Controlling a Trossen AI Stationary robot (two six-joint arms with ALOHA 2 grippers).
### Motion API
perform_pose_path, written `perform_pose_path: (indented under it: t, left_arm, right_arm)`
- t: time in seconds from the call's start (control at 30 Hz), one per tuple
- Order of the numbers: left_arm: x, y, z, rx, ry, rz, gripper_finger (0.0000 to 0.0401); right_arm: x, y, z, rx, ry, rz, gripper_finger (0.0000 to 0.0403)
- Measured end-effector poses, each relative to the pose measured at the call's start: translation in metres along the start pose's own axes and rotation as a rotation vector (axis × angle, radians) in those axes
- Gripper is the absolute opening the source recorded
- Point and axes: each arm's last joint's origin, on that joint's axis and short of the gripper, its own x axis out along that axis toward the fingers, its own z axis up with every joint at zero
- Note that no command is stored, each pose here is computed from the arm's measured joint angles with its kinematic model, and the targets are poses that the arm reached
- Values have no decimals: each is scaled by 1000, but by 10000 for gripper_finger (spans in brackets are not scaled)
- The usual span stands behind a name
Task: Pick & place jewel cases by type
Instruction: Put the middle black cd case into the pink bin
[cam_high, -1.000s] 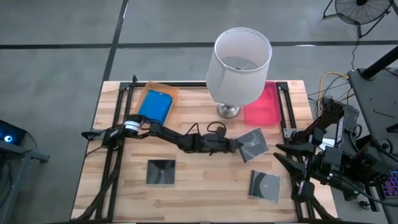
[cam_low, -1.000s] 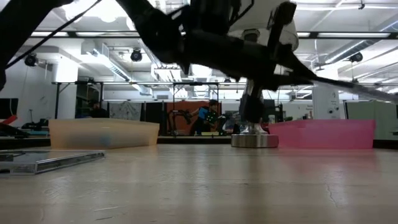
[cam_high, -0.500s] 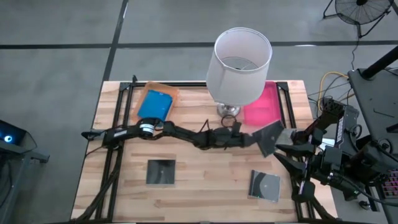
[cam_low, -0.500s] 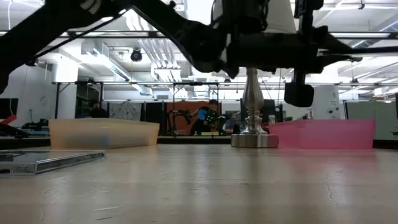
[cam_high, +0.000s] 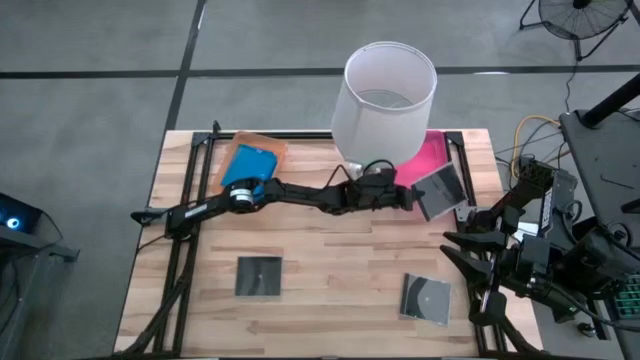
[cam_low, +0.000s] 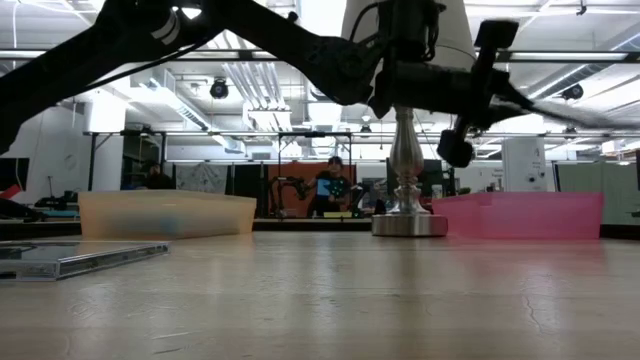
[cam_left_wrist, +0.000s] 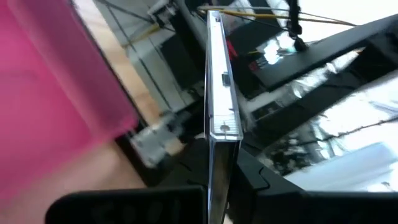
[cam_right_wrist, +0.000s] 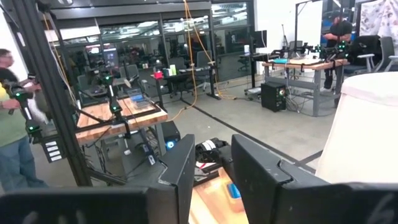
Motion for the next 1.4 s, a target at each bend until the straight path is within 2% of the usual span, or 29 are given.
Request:
perform_pose_path:
  t: [0.2,0.47,0.77,0.93,1.03,1.17,1.3,1.4]
  left_arm:
    - [1,7,11,26,-18,13,1]
    - [1,5,7,38,21,-10,5]
    - [-4,-11,-26,37,121,-39,2]
    - [-8,-20,-48,81,223,-46,2]
    - [-11,-30,-59,96,275,-85,2]
    - [-21,-50,-59,179,346,-86,2]
    - [-36,-72,-47,341,403,-28,2]
    - [-52,-83,-35,420,427,2,2]
  right_arm:
    - [0,0,0,1,0,0,91]
    - [0,0,0,-5,0,0,97]
    - [0,0,0,-19,0,0,90]
    - [0,0,0,-18,0,-1,83]
    - [0,0,0,-15,1,-2,80]
    - [-1,0,0,-11,3,0,77]
    - [-7,0,0,-18,22,-16,77]
    - [-13,0,0,-21,31,0,77]
